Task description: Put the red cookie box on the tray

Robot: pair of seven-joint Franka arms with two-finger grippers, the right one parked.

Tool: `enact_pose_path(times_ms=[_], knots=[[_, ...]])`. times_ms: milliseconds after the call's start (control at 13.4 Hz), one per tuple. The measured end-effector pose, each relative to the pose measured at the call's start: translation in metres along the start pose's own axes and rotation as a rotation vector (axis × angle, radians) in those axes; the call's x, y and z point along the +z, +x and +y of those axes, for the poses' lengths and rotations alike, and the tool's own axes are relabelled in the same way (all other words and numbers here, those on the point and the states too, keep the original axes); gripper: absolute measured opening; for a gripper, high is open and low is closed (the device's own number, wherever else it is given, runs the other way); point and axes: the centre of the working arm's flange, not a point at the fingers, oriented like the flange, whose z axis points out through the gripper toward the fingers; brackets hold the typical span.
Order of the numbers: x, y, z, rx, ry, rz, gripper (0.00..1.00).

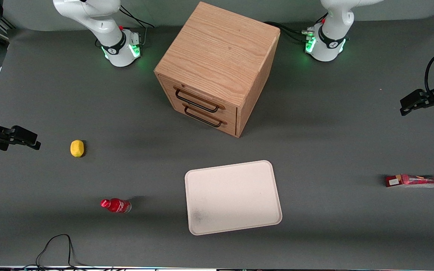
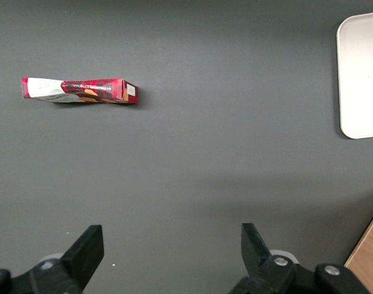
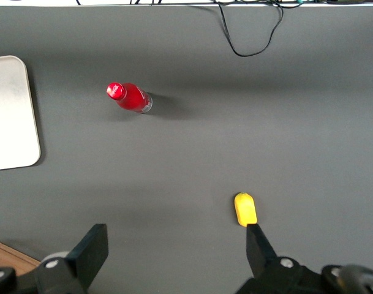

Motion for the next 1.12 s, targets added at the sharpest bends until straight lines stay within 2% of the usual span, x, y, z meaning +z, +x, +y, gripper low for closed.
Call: enact_pose_path(times_ms=[372,596,745,968,1117], knots=[[0.002,0.000,-0.015,-0.025,0.000,-0.004,1.00],[0.015,0.003,-0.041,0.020,-0.001,-0.028,1.00],[0.035,0.009,-0.076,0.145,-0.004,-0.051,1.00],[0.083,0.025,-0.150,0.410,0.006,-0.042,1.00],[0.119,0.038,-0.191,0.623,0.033,-0.033,1.00]])
